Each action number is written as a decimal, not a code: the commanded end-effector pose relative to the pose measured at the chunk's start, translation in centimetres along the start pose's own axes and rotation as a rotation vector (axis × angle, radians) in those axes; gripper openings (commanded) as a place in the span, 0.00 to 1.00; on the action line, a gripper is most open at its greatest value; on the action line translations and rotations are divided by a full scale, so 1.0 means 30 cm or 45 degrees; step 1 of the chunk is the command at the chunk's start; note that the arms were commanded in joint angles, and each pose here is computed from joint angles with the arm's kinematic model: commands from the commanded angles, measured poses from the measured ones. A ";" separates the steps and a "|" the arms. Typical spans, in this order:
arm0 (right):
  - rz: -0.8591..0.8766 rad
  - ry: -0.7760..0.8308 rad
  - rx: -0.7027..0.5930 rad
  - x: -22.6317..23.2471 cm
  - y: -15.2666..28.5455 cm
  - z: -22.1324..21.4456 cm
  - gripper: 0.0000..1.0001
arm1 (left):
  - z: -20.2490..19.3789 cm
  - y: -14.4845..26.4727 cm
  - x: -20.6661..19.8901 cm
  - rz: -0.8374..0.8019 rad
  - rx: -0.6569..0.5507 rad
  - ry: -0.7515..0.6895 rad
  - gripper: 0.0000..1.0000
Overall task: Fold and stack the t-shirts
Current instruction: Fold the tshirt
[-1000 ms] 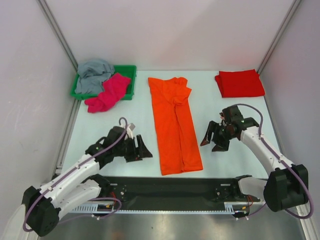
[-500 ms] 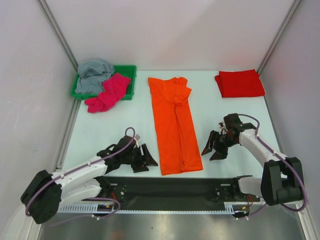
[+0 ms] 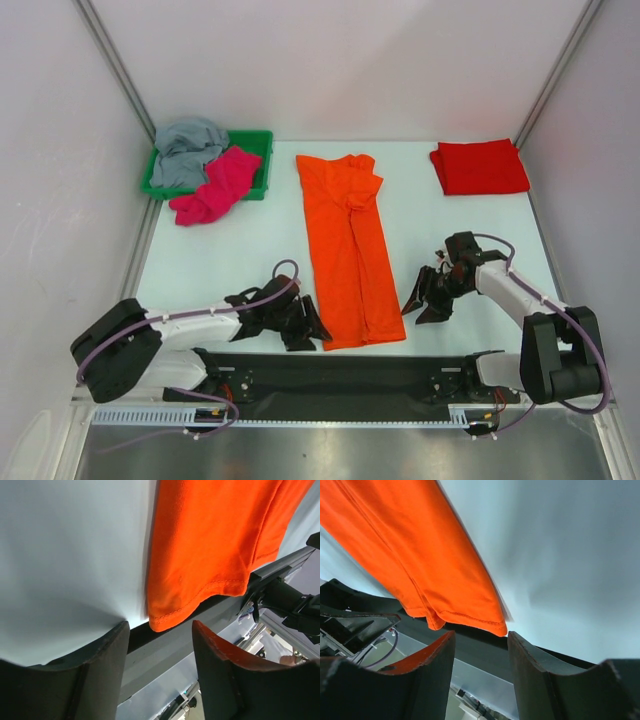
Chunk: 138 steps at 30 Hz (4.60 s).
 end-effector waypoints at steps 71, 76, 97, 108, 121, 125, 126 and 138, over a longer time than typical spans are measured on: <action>-0.015 0.096 0.105 0.055 -0.139 -0.170 0.00 | 0.014 0.015 0.028 0.109 -0.097 -0.085 0.00; 0.050 0.141 0.113 0.121 -0.103 -0.233 0.00 | -0.020 0.065 0.073 0.121 -0.084 -0.069 0.00; 0.038 0.249 -0.045 0.313 0.048 0.084 0.00 | 0.163 0.282 -0.158 -0.055 -0.278 -0.166 0.00; 0.018 0.332 -0.052 0.351 -0.044 0.493 0.00 | 0.537 0.229 -0.424 0.073 -0.302 -0.355 0.00; 0.018 0.265 -0.024 0.308 -0.121 0.702 0.00 | 0.764 0.165 -0.510 0.069 -0.272 -0.347 0.00; 0.032 0.249 -0.036 0.309 -0.126 0.747 0.00 | 0.793 0.147 -0.531 0.055 -0.257 -0.356 0.00; 0.030 0.248 -0.040 0.309 -0.126 0.754 0.00 | 0.798 0.137 -0.531 0.056 -0.247 -0.355 0.00; 0.031 0.233 -0.047 0.280 -0.176 0.822 0.03 | 0.889 0.099 -0.526 0.083 -0.269 -0.318 0.03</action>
Point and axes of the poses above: each gripper's point midway between its finger pads, its own y axis back along the fingers, its own x axis along the line the jaws close on, z = x × y, the point moved 3 cm from there along y, back along the fingers, and after that the axes turned 15 degrees about y, right-handed, at the moved point
